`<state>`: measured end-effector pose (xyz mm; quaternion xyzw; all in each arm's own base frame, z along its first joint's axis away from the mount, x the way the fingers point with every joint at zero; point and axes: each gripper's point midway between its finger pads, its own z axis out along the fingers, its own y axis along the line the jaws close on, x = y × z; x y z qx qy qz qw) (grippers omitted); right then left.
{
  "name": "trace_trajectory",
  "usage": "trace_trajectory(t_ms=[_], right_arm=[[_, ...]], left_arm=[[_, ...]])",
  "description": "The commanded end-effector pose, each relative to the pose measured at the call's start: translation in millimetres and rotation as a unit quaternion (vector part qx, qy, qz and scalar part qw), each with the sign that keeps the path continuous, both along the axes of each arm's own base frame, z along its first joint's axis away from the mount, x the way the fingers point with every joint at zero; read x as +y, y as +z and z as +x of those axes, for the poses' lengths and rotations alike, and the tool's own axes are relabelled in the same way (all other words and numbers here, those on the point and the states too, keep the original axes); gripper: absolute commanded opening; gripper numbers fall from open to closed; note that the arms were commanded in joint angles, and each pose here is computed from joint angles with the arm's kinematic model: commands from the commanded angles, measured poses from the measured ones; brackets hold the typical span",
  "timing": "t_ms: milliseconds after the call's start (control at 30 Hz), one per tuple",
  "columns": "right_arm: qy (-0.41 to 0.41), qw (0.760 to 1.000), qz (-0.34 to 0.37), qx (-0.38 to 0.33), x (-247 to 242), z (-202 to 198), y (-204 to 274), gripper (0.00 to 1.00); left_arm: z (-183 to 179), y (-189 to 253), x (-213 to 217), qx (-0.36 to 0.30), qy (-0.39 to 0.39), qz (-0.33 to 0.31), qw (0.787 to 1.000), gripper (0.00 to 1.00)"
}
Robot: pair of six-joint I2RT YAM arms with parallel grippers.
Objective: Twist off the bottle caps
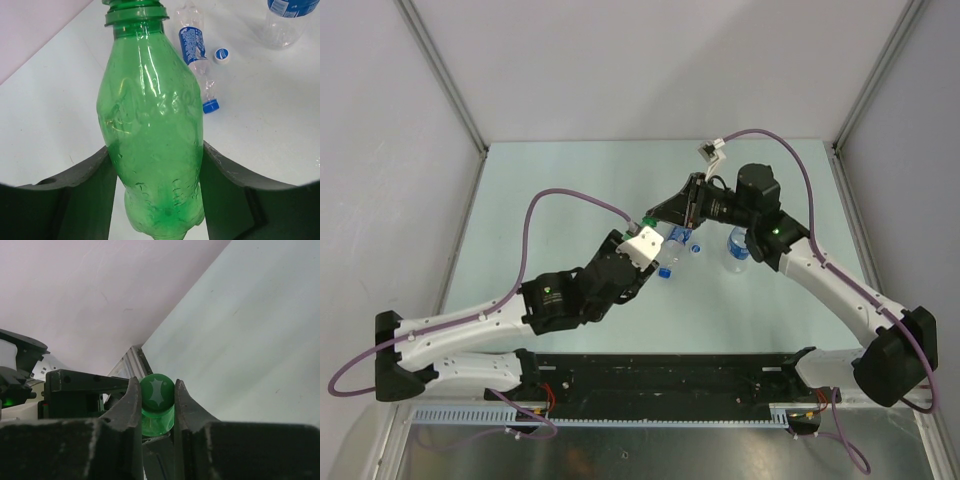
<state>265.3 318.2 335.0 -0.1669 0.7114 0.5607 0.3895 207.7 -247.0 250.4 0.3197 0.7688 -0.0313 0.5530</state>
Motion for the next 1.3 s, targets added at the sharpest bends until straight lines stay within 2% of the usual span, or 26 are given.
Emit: trace_trajectory(t_ms=[0,100,367,633,700,900,1100,1267], right_arm=[[0.025,0.998,0.025,-0.042,3.2,-5.4,28.9,0.04],[0.032,0.998,0.027,-0.052,3.0,-7.9,31.8,0.00],[0.057,0.994,0.032,-0.090,-1.1,-17.6,42.4,0.00],[0.101,0.981,0.033,-0.160,-7.2,-38.0,56.0,0.00],[0.118,0.976,0.036,-0.181,-8.8,-46.4,61.1,0.00],[0.164,0.956,0.046,-0.240,-14.6,-70.8,75.2,0.00],[0.199,0.940,0.055,-0.273,-19.4,-90.3,83.7,0.00],[0.223,0.928,0.061,-0.293,-24.0,-105.6,89.7,0.00]], left_arm=[[-0.1,28.7,-4.8,-0.015,-0.001,-0.048,0.999,0.00],[-2.5,27.8,-4.4,-0.012,-0.007,-0.053,0.999,0.00],[-9.6,21.6,-16.6,0.023,-0.055,-0.075,0.995,0.00],[-21.4,33.5,-27.5,0.064,-0.148,-0.159,0.974,0.00],[-26.6,39.3,-29.2,0.072,-0.179,-0.185,0.964,0.00],[-59.7,54.0,-40.7,0.106,-0.304,-0.243,0.915,0.00],[-92.4,60.9,-50.6,0.154,-0.413,-0.270,0.856,0.00],[-111.3,72.5,-51.0,0.159,-0.474,-0.283,0.818,0.00]])
